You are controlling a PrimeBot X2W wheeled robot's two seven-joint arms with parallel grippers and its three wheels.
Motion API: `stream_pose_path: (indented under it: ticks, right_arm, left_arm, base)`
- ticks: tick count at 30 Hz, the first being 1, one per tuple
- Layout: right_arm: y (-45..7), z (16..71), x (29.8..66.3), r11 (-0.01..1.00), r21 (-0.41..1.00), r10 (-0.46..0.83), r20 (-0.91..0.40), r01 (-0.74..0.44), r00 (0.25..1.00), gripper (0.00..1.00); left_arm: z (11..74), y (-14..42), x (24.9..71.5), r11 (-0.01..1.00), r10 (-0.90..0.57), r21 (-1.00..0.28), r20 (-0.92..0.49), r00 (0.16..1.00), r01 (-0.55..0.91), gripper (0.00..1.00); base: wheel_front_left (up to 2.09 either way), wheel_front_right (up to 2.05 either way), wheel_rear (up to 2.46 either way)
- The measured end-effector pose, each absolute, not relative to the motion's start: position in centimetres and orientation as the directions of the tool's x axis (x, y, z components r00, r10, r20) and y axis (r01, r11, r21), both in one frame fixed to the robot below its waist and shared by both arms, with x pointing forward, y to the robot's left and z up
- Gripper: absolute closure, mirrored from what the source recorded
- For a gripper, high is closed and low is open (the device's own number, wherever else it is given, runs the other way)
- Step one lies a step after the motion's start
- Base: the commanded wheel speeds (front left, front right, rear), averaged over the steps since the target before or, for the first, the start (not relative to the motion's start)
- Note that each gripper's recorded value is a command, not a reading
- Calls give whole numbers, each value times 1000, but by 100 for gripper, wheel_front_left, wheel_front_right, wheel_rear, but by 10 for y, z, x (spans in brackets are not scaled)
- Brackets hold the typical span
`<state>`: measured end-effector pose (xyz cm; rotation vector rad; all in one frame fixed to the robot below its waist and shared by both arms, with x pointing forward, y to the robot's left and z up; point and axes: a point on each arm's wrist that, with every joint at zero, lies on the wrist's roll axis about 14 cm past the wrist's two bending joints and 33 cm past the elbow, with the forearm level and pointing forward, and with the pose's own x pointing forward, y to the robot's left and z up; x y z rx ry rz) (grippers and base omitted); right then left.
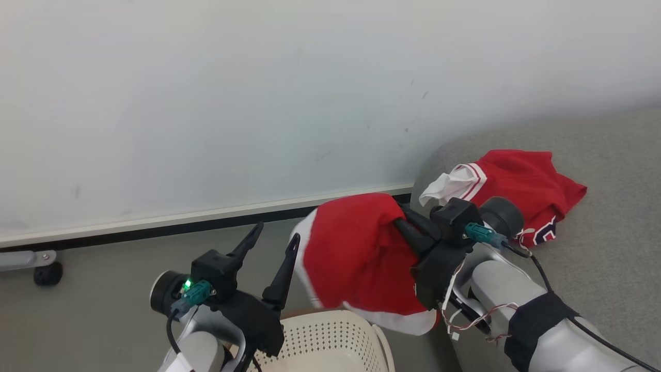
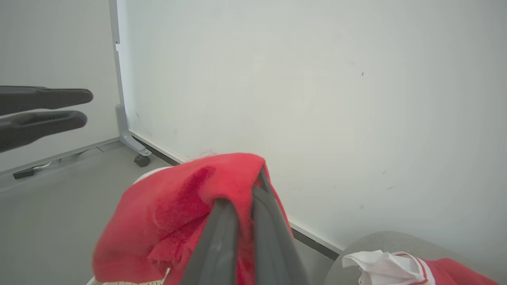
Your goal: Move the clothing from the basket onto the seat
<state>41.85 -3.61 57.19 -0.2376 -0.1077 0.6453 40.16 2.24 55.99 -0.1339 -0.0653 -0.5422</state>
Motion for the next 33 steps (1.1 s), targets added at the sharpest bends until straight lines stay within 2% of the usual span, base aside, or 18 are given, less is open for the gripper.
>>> stream_pose_path:
  ticks: [15,33]
  right_arm:
    - [-130,586,408,869,-281,441,64,-408,895,100]
    - [-240,596,367,936,-309,209,100,-169,973,100]
  left_arm:
    - [531,-29,369,755,-632,-175,61,772,632,0]
    - [526,-121,329,538,-823,-213,78,563,815,0]
  base:
    - [0,0,0]
    - [0,0,0]
